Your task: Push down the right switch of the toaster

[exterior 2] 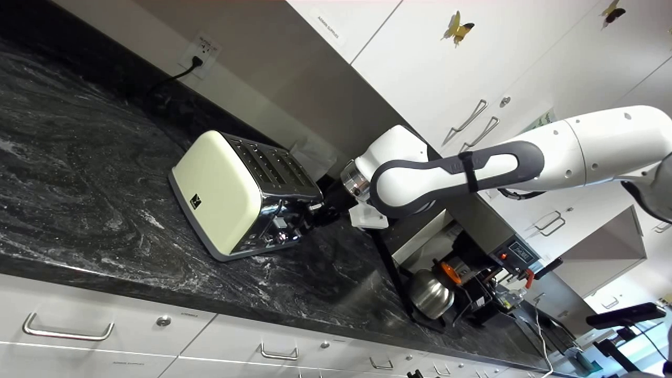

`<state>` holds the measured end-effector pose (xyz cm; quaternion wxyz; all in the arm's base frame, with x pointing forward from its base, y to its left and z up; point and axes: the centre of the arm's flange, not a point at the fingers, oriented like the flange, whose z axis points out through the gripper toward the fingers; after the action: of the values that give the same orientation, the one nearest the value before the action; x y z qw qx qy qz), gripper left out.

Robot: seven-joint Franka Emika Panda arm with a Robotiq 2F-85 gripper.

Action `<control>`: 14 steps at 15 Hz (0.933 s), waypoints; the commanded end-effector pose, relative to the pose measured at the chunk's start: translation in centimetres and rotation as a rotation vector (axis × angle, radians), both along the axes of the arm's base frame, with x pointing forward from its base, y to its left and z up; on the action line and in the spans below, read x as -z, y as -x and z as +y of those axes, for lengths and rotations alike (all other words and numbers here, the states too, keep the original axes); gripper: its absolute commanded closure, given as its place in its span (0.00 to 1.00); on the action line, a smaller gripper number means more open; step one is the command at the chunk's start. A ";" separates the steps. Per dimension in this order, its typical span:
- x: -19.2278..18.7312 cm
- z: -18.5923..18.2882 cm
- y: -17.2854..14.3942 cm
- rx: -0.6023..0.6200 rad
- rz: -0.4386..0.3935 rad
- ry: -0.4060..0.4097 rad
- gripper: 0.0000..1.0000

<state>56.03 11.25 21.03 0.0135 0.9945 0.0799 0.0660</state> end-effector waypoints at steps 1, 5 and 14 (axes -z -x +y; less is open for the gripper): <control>-6.8 0.3 2.9 0.014 -0.071 -0.017 1.00; -12.9 0.2 6.7 -0.006 -0.073 -0.033 1.00; -19.8 0.3 11.1 -0.086 -0.030 -0.039 1.00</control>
<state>46.55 12.13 39.26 -0.0026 0.9907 0.1065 0.0844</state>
